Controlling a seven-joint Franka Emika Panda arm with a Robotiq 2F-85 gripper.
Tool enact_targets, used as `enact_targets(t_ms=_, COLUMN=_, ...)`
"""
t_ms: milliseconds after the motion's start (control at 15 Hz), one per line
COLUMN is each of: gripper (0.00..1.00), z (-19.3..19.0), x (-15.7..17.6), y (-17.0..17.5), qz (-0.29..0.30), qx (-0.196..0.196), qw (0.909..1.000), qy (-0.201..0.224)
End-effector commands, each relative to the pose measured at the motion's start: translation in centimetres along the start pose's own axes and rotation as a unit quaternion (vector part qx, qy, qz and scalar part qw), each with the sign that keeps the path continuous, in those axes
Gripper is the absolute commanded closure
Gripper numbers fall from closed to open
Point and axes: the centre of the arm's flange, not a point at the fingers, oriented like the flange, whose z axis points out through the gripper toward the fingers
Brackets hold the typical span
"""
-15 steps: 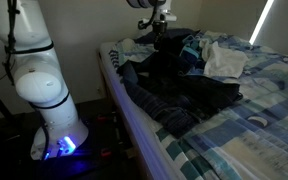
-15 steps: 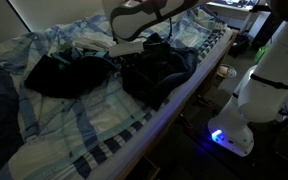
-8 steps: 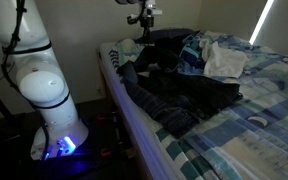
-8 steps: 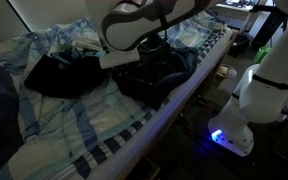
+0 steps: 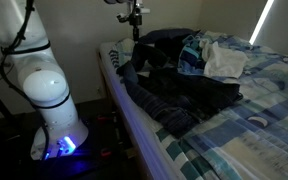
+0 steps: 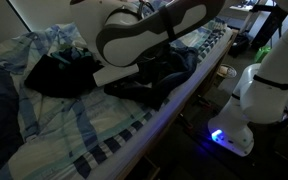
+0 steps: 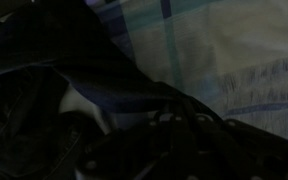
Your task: Lay the blue jeans out on the bed
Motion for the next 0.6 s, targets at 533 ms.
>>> enact_targets(t_ms=533, gripper=0.97, z=-2.2, x=-6.6, y=-1.7, qz=-0.065, qx=-0.001, qw=0.9978, qy=0.013)
